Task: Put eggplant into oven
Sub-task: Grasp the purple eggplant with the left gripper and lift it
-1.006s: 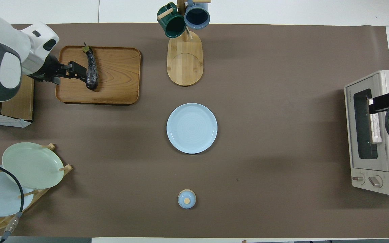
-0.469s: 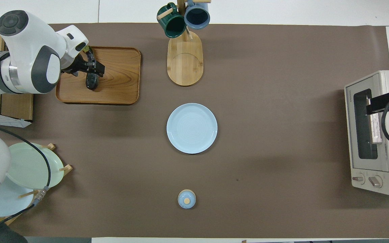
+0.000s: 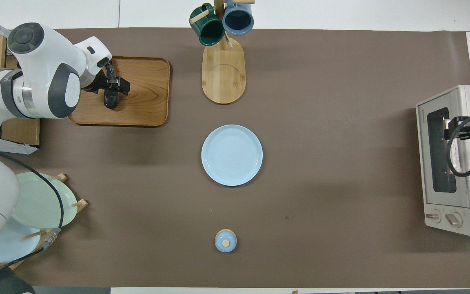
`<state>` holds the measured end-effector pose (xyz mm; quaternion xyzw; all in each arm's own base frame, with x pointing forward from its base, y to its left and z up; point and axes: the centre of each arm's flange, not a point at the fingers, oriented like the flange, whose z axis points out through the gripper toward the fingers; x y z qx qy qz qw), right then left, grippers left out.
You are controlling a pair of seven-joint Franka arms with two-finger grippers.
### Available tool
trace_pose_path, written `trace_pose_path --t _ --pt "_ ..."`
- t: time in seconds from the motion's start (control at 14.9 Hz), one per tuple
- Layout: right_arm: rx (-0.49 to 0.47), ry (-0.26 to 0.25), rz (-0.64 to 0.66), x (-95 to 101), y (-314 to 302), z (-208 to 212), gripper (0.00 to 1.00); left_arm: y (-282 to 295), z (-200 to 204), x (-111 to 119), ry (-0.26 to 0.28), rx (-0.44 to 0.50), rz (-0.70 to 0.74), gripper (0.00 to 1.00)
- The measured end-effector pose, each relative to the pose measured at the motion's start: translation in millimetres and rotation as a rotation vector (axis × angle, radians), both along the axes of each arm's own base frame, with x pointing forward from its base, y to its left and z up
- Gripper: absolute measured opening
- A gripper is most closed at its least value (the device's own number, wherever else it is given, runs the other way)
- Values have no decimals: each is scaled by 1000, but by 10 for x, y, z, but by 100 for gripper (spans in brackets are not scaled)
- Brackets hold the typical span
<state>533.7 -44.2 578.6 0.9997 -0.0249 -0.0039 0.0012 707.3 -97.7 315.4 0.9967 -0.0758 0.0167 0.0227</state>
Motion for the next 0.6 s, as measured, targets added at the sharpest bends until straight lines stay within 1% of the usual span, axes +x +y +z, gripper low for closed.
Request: trace_pose_path --t 0.13,0.27,0.34,0.4,0.47,0.54,0.6 --pt "0 3 -6 -50 -34 -172 3 -1 -27 -13 4 6 -6 99" --pt "-14 -13 -29 -95 -177 -285 1 8 -46 -21 4 28 -19 97" --pt "-29 -12 -40 -120 -268 -334 1 7 -47 -21 3 34 -24 93" --pt "-50 -11 -44 -134 -333 -382 1 4 -48 -22 3 37 -26 93" --pt "-69 -9 -42 -140 -369 -438 1 -3 -47 -23 3 37 -28 88" --pt "-81 -4 -38 -149 -381 -508 1 -17 -47 -25 3 37 -31 79" --pt "-89 5 -33 -159 -383 -585 1 -36 -47 -28 3 38 -33 79"
